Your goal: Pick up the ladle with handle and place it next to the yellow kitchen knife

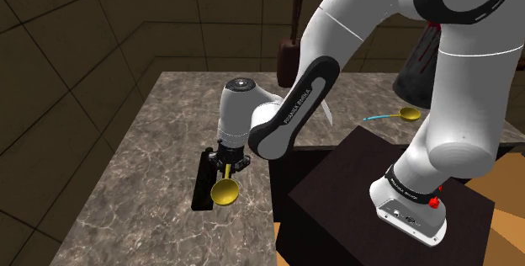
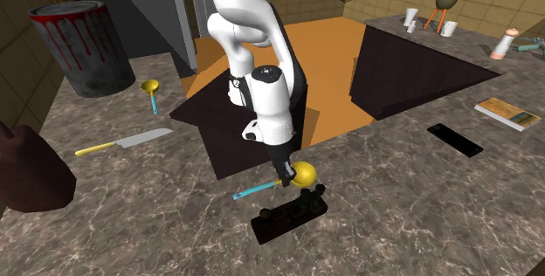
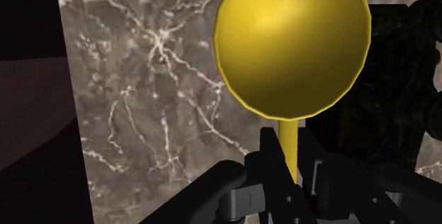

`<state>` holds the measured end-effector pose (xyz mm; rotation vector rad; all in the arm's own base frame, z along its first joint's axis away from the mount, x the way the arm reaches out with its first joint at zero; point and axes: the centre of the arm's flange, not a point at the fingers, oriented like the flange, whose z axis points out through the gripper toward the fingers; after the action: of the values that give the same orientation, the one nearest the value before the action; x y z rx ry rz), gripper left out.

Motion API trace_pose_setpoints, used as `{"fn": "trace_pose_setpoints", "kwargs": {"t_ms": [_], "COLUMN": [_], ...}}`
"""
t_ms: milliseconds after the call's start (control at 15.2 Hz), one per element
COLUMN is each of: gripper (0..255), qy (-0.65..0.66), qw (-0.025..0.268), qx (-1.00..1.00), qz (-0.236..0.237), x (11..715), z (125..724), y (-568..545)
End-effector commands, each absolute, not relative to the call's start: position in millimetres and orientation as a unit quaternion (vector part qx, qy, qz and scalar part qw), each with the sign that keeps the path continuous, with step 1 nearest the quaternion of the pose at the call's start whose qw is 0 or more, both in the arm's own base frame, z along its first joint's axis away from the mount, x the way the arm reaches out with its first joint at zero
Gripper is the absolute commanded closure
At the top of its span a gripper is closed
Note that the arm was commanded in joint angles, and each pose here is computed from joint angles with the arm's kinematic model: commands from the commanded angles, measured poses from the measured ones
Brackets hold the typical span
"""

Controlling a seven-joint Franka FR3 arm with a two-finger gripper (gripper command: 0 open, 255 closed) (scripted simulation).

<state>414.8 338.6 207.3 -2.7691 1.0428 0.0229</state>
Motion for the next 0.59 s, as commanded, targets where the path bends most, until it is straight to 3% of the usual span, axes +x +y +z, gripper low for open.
{"fn": "trace_pose_setpoints", "kwargs": {"t_ms": [0,528], "gripper": [255,255], "qy": [0.351,0.351], "qw": [0.091,0.091], "qx": [-0.932,-0.932], "qz": [0.008,0.008], "x": [414.1,414.1], "z": [218.1,260.4], "y": [337.7,337.7]}}
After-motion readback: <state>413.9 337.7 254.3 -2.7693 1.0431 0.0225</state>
